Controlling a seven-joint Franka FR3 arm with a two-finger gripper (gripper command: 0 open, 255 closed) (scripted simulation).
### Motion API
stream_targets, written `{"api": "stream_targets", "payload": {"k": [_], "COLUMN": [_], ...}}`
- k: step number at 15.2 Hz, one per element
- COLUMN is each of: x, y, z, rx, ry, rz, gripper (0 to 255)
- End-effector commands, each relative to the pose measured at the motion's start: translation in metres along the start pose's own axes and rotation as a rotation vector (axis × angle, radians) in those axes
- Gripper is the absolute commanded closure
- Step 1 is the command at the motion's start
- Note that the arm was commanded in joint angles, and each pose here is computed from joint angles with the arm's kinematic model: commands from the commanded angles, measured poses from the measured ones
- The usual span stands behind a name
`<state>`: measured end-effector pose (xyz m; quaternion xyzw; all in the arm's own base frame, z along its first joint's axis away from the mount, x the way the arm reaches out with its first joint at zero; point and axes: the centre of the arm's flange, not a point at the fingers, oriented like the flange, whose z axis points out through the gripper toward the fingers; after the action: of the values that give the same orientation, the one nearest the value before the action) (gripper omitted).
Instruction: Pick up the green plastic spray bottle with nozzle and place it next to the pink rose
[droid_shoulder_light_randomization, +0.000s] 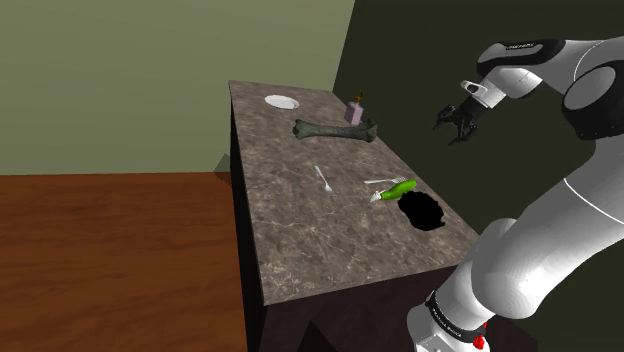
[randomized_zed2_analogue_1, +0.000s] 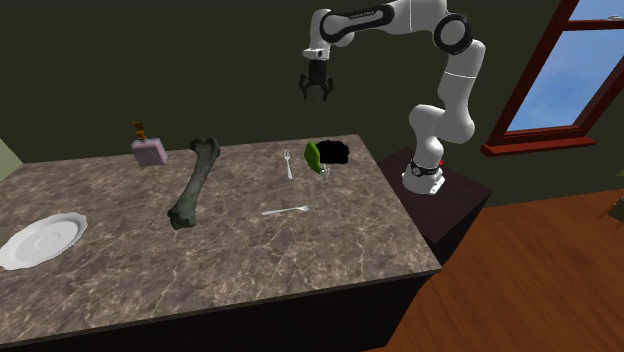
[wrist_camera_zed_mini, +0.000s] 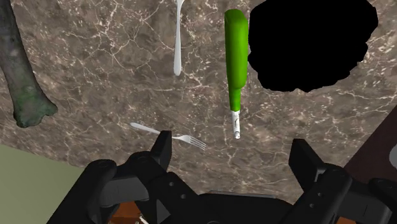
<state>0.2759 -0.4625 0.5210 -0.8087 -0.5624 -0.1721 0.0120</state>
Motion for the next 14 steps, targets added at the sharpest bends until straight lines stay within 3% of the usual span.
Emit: {"api": "stream_targets", "payload": {"k": [1,4,12,13,14], "x": [0.002,0.002,0.002,0.002,0.002], "y": [0.001,0.001,0.001,0.001,0.001], "z": [0.009,0.028,0.028,0.028,0.028], "rx": [-0.004,-0.004,-0.004,-0.004,-0.004], "ry": [-0.02,-0.02,-0.02,-0.02,-0.02], "rz": [-0.004,-0.004,-0.004,-0.004,-0.004], "gripper": [0,0,0,255,255]}}
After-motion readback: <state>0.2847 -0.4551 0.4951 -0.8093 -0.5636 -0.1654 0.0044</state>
